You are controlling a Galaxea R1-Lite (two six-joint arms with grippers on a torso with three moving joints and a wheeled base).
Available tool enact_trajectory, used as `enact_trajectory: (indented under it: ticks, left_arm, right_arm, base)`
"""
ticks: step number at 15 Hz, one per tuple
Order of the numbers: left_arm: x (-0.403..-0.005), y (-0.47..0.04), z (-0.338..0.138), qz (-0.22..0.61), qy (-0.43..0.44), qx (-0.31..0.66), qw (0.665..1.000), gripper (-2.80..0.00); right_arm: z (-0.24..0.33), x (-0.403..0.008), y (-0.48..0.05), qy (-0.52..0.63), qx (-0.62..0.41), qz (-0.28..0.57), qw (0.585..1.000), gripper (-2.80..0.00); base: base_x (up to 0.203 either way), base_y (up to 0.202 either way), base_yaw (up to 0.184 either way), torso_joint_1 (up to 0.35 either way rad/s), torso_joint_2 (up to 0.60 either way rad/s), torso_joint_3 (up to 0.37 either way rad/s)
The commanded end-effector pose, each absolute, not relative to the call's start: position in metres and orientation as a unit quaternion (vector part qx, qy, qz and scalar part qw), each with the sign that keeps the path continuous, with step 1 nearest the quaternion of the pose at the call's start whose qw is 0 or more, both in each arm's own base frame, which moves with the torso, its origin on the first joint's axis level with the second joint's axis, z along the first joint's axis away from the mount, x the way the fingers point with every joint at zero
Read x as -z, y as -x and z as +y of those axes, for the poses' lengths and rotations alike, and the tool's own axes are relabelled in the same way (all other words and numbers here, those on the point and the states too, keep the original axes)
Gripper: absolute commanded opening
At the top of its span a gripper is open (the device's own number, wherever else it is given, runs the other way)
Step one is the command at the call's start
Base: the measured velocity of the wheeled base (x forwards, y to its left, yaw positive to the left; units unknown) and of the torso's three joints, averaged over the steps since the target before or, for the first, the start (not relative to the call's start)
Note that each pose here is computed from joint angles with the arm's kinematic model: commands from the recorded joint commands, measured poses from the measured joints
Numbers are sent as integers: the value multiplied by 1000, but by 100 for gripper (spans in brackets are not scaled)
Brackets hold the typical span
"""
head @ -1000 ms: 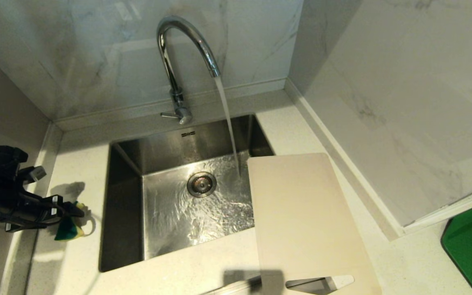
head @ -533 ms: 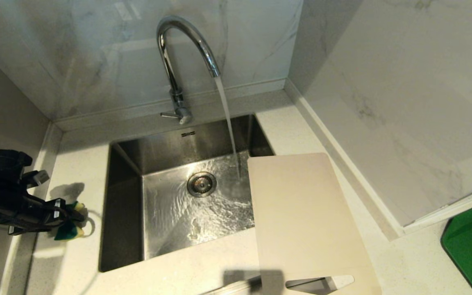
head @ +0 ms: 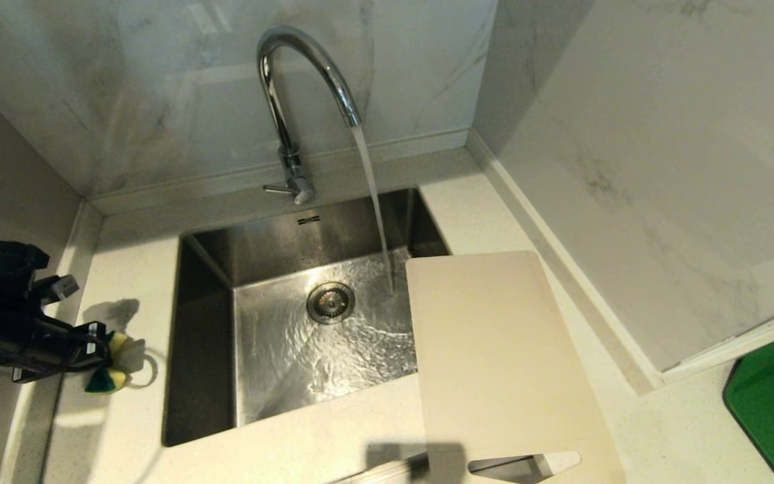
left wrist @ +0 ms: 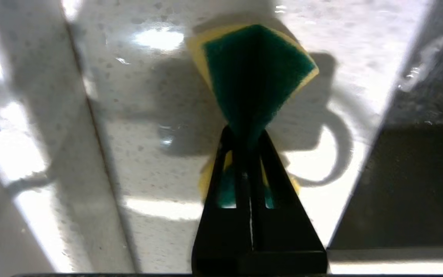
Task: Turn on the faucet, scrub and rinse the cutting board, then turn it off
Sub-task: Pick up the cleaning cloth
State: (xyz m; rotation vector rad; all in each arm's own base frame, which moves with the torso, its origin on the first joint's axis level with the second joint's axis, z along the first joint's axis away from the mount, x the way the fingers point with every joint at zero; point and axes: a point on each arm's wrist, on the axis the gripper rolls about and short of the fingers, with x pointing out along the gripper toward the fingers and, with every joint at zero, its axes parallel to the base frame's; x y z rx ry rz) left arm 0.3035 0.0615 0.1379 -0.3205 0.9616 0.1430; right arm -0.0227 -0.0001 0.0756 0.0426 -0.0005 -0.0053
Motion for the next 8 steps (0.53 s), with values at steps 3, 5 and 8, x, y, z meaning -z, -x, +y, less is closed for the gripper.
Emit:
enact_trajectory:
  ticks: [3, 5, 8]
  left_arm:
    - [-150, -299, 57, 444, 162, -61, 879, -280]
    - [-164, -292, 55, 425, 159, -58, 889, -280]
    - [-197, -276, 50, 398, 155, -53, 903, -280]
  right_arm:
    - [0, -76, 23, -21, 3, 0, 1000, -280]
    - [0, -76, 23, -21, 3, 0, 1000, -280]
    - [0, -76, 23, -21, 3, 0, 1000, -280]
  base:
    - [0, 0, 0, 0, 0, 0]
    - [0, 0, 0, 0, 0, 0]
    - [0, 0, 0, 0, 0, 0]
